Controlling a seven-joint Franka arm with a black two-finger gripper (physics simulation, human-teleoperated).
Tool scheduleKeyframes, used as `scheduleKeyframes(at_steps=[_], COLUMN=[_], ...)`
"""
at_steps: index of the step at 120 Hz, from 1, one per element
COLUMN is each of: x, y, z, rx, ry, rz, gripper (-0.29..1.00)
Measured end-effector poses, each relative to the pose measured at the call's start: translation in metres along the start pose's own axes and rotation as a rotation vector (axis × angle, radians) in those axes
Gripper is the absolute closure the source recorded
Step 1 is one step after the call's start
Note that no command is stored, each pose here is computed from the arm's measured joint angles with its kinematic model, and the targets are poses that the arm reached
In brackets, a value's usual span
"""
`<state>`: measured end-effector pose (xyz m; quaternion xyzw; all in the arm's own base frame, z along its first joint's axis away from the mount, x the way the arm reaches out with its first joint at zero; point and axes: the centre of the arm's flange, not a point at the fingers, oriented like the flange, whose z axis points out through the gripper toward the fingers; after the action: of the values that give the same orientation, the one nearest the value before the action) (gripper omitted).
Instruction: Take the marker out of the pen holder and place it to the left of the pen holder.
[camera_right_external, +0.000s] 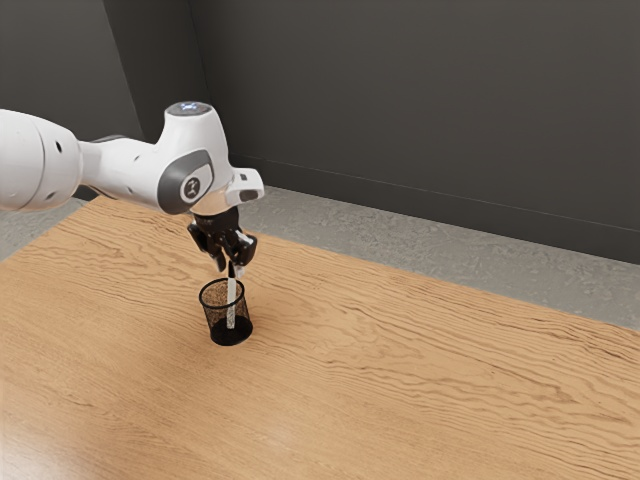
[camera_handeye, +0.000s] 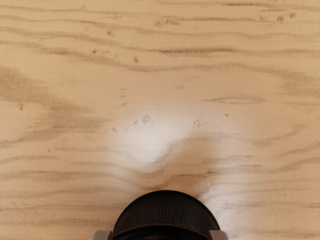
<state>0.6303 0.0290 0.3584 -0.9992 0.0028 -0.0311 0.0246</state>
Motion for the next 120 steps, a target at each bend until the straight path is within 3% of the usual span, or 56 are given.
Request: scheduleKeyframes(at_steps=[31,61,100,120], x=[0.000,-0.004,-0.021,-0.031], y=[0.000,-0.002,-0.033,-0.075], z=[-0.001,-0.010,-0.118,-0.129], rx=[-0.005,0.005,0.040,0.055], ry=[0.001,0.012,0.163,0.159], rz=[-0.007,-0.021,-0.087,-0.162], gripper=[0.69,0.76,0.78,0.78])
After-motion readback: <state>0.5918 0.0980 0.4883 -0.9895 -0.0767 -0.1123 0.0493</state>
